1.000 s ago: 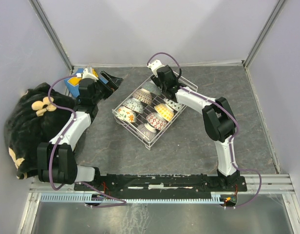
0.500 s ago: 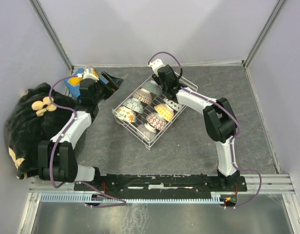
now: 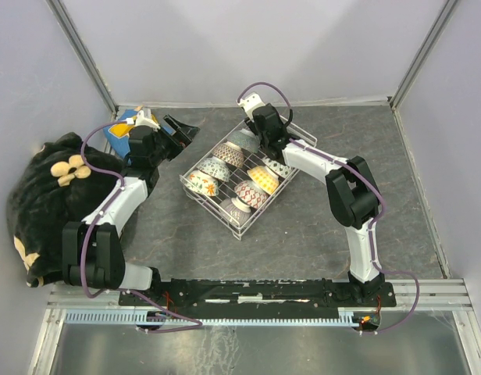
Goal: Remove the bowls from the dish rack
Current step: Pick up the bowl from the dish rack.
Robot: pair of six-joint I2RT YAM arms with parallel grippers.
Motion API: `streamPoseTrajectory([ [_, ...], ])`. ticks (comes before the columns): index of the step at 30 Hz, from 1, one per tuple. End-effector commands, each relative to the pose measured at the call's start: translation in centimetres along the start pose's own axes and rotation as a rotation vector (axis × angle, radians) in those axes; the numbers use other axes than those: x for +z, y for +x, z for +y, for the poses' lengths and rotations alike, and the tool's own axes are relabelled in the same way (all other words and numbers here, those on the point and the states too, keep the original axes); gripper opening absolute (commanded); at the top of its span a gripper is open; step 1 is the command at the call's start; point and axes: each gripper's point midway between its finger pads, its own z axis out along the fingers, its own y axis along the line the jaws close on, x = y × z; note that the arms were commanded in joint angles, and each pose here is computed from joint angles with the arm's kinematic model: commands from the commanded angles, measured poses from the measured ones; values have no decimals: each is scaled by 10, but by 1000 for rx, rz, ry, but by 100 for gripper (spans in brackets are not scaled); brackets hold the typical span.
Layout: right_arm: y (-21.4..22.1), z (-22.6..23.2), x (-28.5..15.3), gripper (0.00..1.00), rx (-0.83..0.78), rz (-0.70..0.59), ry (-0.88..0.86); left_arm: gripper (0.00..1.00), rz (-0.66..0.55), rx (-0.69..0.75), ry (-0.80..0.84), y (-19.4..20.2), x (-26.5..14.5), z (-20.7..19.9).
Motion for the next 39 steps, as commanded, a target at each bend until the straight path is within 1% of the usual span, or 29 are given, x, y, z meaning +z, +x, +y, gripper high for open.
streamPoseTrajectory([
  [1, -43, -27, -10, 57, 72, -92, 69, 99, -20, 7, 69, -7, 1, -18],
  [20, -44, -25, -6, 53, 54, -82, 94, 99, -13, 2, 69, -4, 3, -15],
  [39, -42, -22, 0, 52, 17, -56, 126, 99, -7, -1, 69, -2, 3, -14],
])
